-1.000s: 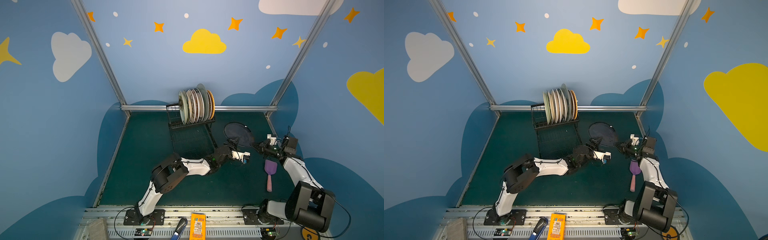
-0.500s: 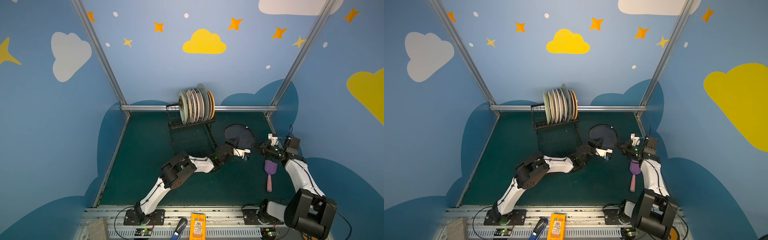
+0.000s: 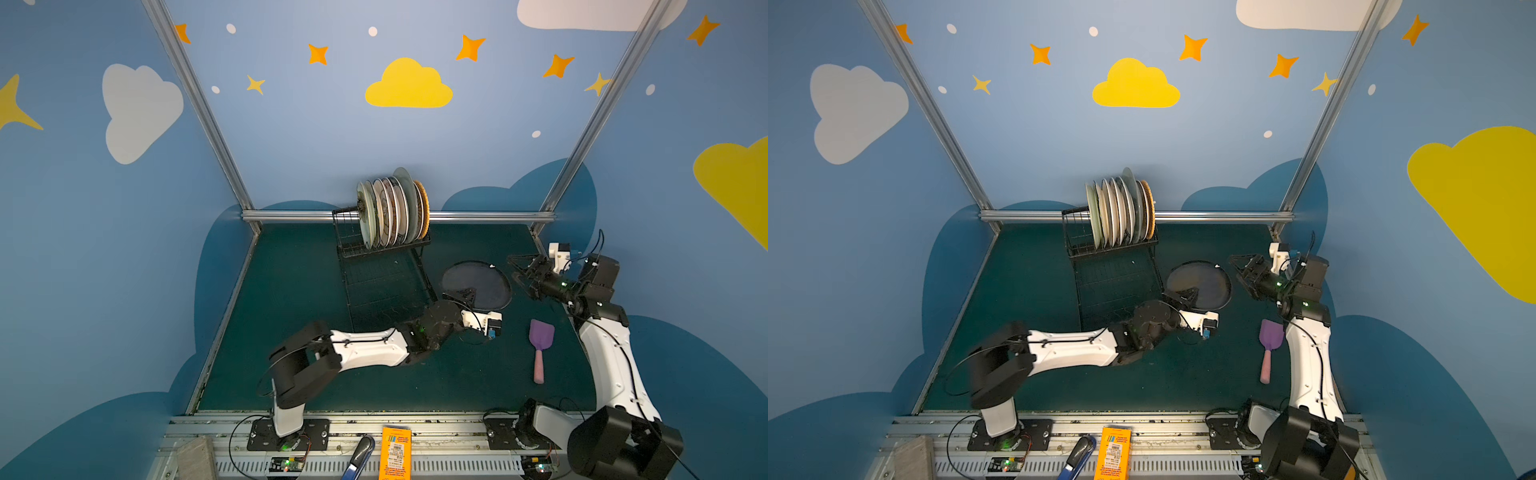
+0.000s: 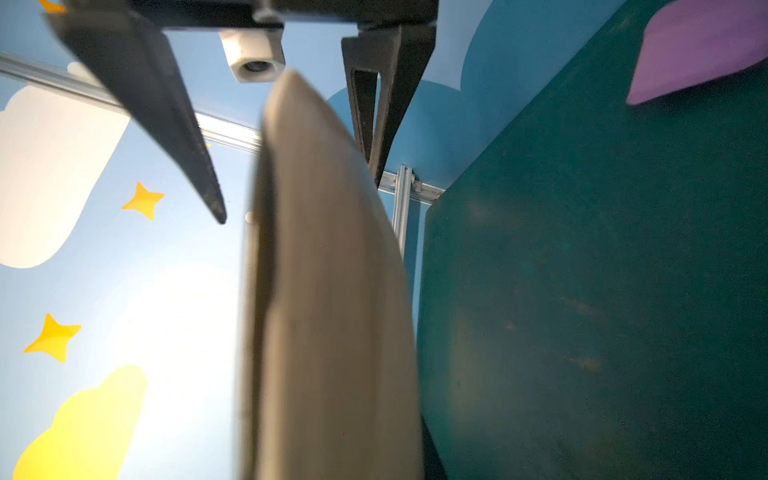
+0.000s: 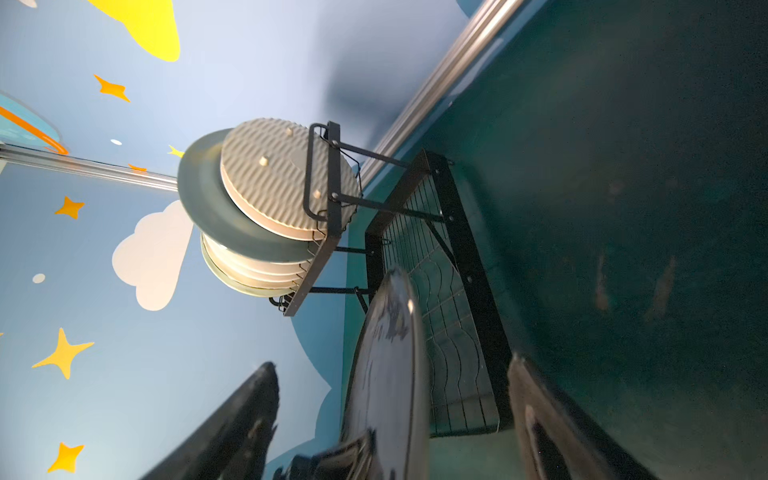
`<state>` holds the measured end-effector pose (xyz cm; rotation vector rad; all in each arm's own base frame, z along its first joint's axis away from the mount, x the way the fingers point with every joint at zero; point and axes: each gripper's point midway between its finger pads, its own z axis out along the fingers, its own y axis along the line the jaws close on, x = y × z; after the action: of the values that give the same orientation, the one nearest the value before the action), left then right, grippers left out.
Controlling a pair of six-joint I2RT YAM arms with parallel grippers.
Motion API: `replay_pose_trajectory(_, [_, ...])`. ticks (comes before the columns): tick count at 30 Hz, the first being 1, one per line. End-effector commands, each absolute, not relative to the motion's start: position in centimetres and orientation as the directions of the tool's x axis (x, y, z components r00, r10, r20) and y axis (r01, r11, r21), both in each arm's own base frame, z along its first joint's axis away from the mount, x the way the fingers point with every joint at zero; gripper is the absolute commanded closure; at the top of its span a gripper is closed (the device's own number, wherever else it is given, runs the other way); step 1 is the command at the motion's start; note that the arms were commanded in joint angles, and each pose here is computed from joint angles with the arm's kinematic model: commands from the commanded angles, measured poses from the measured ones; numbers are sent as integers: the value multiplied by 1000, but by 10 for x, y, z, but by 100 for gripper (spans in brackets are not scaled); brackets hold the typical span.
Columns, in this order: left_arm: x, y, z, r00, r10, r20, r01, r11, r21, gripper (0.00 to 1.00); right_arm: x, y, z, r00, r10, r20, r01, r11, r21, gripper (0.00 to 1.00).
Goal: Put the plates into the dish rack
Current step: 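Carry the navy plate toward the rack with the left gripper while right releases, then lower the navy plate into the rack slot beside the sunflower plate with left gripper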
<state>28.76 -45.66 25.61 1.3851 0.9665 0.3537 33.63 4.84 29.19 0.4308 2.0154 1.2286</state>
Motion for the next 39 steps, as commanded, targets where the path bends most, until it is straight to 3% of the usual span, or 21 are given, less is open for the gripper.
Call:
replay_pose_trajectory(1, [287,-415,310,460,687,-562,384,417,824,97,338,42,345,-557,611,-563,-203,557,805,15])
replay_pose_trajectory(8, [248,-345,386,209,445,-871,602,643,473,97,331,50,374,-488,565,-665,-288,615,734,14])
replay_pose_trajectory(13, [237,-278,461,13,113,-994,555,826,101,97,322,81,366,-496,460,-737,-380,648,660,14])
replay_pose_trajectory(17, [252,-216,495,-171,-105,-980,364,917,-162,97,314,108,359,-479,381,-791,-464,655,596,14])
replay_pose_trajectory(22, [281,-167,515,-290,-316,-903,181,909,-376,97,295,152,344,-419,247,-874,-588,659,468,14])
replay_pose_trajectory(30, [347,-144,525,-362,-453,-815,54,862,-504,97,268,210,303,-377,61,-924,-700,635,327,14])
replay_pose_trajectory(39, [419,-139,487,-416,-494,-764,-56,852,-520,97,258,231,274,-405,14,-914,-724,606,330,14])
